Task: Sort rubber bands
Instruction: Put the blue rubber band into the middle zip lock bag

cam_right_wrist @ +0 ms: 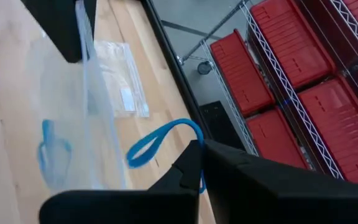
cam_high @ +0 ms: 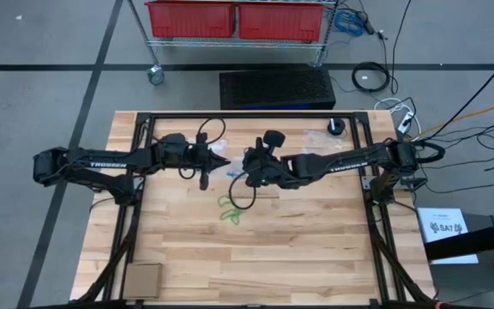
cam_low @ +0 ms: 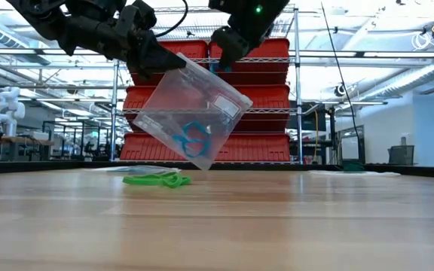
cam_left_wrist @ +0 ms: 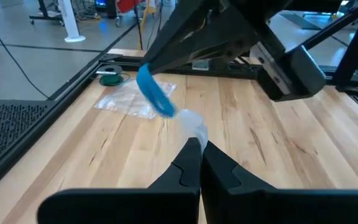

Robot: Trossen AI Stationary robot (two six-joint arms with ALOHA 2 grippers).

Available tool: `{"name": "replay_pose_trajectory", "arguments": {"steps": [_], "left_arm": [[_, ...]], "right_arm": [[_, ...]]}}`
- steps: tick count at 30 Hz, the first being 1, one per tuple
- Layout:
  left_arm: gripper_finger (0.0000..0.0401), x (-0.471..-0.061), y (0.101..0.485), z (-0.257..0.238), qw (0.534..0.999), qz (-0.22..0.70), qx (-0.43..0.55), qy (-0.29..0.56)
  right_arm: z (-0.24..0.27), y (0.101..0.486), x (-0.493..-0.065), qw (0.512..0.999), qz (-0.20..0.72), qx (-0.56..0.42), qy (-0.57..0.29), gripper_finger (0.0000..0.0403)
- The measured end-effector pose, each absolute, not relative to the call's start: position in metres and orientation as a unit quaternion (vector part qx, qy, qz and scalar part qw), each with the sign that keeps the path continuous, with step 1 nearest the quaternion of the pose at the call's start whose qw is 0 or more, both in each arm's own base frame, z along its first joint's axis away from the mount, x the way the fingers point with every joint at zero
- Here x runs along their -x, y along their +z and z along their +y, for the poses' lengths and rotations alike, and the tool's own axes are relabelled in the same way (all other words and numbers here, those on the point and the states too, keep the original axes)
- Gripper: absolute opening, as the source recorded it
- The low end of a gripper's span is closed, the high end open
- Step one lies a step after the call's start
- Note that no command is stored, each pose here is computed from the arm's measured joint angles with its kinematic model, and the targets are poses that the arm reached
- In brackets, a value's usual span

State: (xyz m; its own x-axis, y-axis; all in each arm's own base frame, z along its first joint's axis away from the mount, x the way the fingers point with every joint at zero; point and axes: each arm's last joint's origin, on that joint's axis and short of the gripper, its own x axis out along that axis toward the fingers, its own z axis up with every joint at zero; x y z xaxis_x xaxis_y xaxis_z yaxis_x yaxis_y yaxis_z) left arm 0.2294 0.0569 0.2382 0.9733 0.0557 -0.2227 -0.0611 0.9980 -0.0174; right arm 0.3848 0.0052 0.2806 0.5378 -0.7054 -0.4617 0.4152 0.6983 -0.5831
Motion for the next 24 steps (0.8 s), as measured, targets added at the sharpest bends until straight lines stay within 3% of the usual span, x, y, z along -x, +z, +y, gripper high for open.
{"name": "replay_pose_trajectory", "arguments": {"steps": [24], "left_arm": [[0.0, -0.229, 0.238, 0.058, 0.992, 0.112, 0.022, 0.043]], "right_arm": [[0.034, 0.268, -0.39, 0.863, 0.354, 0.214, -0.289, 0.0]]}}
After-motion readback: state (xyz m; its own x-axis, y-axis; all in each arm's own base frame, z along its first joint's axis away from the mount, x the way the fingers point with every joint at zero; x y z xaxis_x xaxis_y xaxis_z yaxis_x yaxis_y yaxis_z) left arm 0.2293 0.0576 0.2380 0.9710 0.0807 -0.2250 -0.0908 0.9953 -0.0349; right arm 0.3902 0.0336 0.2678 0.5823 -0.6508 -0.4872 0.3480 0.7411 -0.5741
